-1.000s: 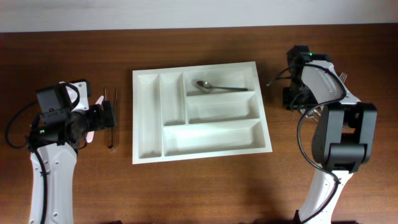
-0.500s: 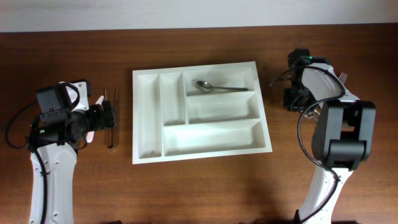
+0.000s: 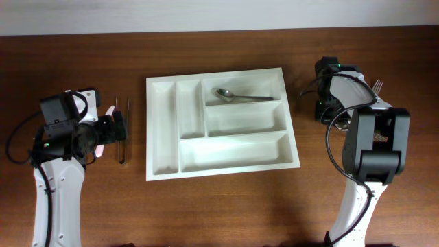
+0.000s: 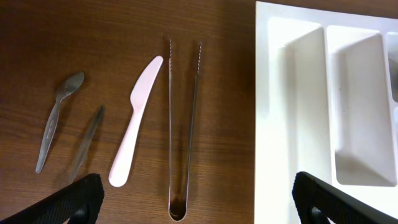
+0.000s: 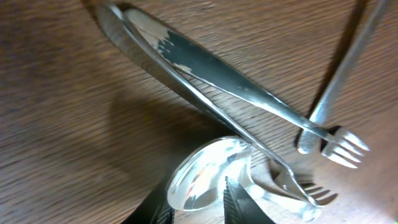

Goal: Pack container
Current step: 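Grasp the second metal spoon with the right gripper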

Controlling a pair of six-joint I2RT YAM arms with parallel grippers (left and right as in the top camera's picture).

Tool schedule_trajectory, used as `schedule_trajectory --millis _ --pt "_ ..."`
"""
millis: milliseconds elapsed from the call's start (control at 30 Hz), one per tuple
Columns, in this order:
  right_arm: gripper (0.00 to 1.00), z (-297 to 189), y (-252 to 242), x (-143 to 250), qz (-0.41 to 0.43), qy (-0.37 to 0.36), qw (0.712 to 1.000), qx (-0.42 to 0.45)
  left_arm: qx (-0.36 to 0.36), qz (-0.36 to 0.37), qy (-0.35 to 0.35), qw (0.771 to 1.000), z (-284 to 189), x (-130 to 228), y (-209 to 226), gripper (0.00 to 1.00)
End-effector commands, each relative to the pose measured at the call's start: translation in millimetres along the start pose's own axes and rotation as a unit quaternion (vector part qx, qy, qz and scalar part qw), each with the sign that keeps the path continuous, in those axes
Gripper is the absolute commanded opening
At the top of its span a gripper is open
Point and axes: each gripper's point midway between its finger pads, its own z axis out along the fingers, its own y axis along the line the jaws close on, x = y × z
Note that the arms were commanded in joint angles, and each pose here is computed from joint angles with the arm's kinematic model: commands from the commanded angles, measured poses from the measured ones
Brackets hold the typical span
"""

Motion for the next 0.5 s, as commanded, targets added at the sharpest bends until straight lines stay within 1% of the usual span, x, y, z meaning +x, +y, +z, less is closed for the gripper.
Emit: schedule_trajectory --millis 0,100,167,267,300,333,467 --pt "0.24 7 -12 1 -0.001 0.001 0.999 0.046 -0.005 0.007 -0.007 1.0 -3 -7 3 0.99" --pt "0.23 7 -12 0 -0.01 -0.001 0.999 0.045 -0.005 0.007 -0.007 1.0 -3 -7 3 0.99" --pt "0.2 7 -12 -1 -0.013 -0.002 0.999 0.045 -0.005 0.007 -0.007 1.0 -3 -7 3 0.99" --pt "0.22 7 -11 -4 -0.024 -0.007 0.999 0.045 -0.005 0.007 -0.007 1.0 -3 -7 3 0.99" --pt "0.25 7 -11 -5 -0.026 -0.01 0.999 0.045 -0.005 0.007 -0.007 1.0 -3 -7 3 0.99" --pt "0.26 6 -11 -7 -0.031 -0.014 0.998 0.044 -0.005 0.007 -0.007 1.0 -3 -7 3 0.99" --pt "0.27 6 -16 -13 -0.032 -0.025 0.997 0.06 -0.006 0.007 -0.007 1.0 -3 -7 3 0.99"
